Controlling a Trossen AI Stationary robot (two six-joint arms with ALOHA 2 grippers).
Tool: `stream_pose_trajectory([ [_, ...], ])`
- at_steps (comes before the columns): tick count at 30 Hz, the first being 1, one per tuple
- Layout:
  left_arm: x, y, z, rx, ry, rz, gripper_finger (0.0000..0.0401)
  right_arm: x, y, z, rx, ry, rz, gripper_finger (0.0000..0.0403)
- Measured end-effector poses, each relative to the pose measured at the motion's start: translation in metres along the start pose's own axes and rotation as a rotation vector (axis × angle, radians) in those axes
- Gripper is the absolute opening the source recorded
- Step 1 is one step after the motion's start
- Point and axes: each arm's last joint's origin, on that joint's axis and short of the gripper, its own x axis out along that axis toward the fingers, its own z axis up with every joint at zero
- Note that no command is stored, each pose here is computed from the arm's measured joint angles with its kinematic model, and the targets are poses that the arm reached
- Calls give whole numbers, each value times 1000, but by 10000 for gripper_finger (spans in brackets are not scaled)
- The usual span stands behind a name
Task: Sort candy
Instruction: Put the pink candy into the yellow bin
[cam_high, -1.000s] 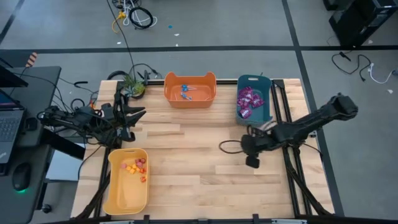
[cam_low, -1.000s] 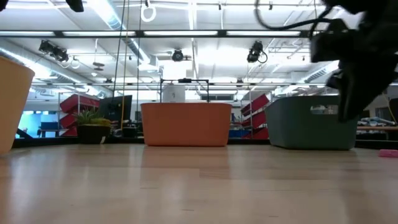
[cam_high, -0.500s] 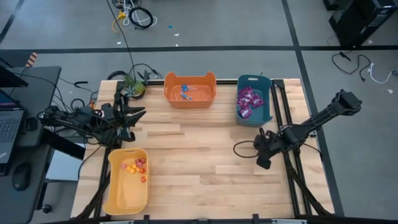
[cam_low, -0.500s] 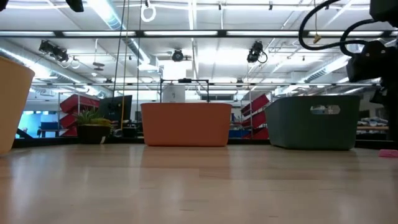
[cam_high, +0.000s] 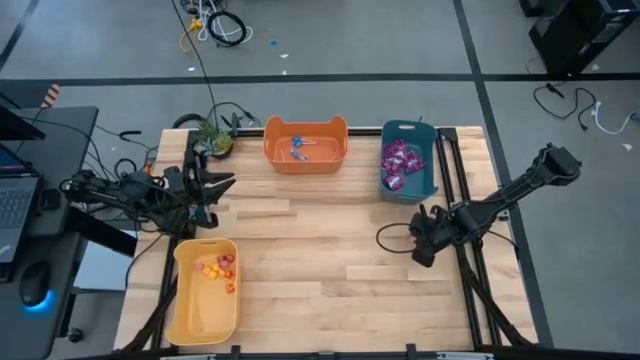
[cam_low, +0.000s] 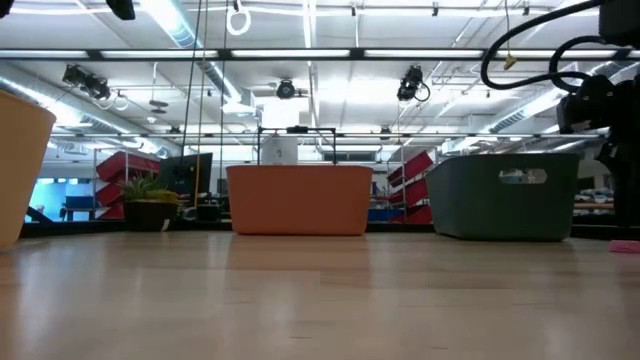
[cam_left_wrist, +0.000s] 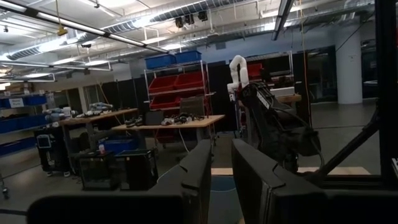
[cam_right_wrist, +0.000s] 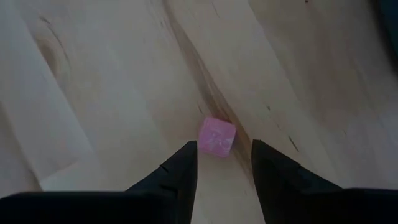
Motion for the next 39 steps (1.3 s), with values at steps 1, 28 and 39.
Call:
stream_pose_trajectory([
  [1,0,0,0,1,1,-1,67,0,0,0,3,0,-1,139],
  [28,1,-1,-3,18,29,-8,67,0,-3,-1,163,49,-10,143],
  [39,1,-3,-5,29,43,-40,67,0,2,3,105,14,44,184],
])
